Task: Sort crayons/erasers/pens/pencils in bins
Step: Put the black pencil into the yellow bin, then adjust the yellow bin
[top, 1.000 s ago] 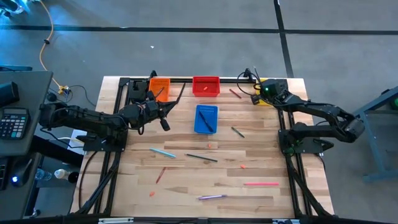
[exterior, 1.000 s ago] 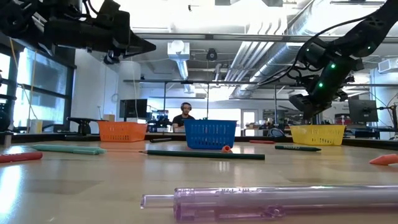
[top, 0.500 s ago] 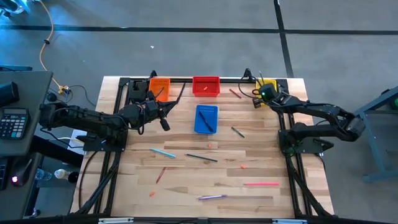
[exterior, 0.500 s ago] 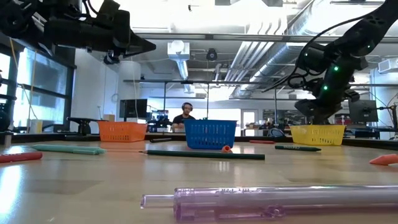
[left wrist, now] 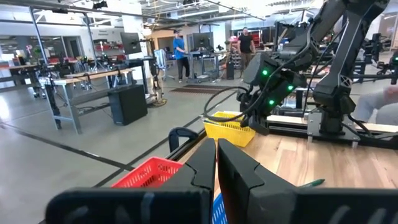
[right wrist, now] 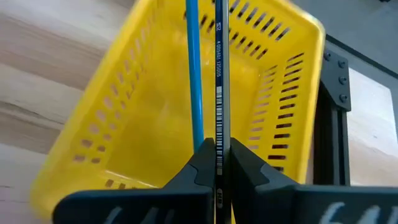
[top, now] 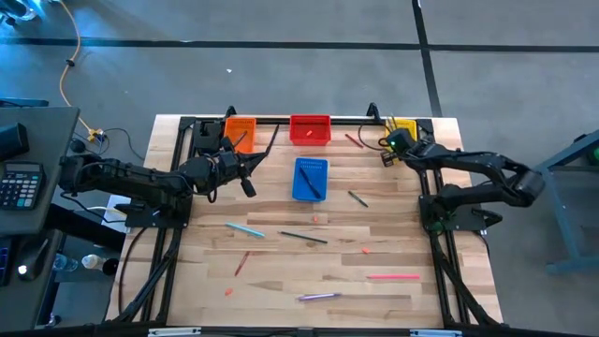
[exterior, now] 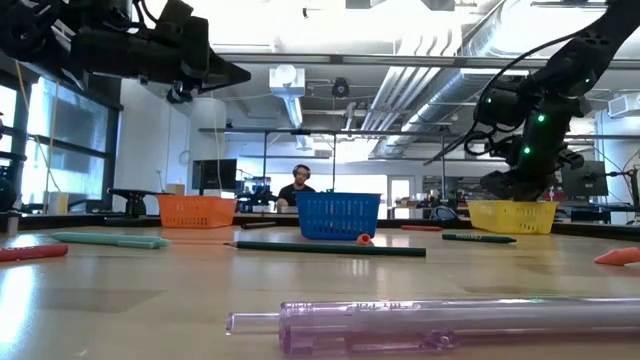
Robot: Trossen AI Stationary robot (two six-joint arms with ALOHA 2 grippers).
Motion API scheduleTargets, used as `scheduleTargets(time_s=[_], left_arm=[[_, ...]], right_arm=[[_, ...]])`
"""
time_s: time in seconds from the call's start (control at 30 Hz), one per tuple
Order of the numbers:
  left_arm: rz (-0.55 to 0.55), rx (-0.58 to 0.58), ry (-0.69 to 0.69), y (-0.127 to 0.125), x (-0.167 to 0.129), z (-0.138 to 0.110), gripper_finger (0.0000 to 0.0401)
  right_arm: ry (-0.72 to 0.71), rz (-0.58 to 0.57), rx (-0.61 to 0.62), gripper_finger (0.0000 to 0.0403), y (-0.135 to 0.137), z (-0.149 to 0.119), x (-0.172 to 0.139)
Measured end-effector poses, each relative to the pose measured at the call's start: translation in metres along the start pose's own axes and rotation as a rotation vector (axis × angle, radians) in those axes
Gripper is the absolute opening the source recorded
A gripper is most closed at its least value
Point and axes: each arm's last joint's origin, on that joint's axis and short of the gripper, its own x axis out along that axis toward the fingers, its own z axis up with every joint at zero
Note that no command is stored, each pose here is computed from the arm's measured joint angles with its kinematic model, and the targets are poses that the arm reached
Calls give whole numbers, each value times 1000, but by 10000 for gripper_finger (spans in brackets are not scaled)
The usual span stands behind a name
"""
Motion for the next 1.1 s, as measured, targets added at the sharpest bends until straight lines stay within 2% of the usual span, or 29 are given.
scheduleTargets(time_s=[0.3, 0.73, 1.1], left_arm=[[0, 7, 0, 0, 0, 0, 7], [1, 7, 0, 0, 0, 0, 7], [3, 7, 0, 0, 0, 0, 7]], right_arm=[[9, -6, -4, 6, 2, -1, 3], [10, -2, -3, 96, 2, -1, 3], [26, 0, -14, 110, 1, 6, -1]])
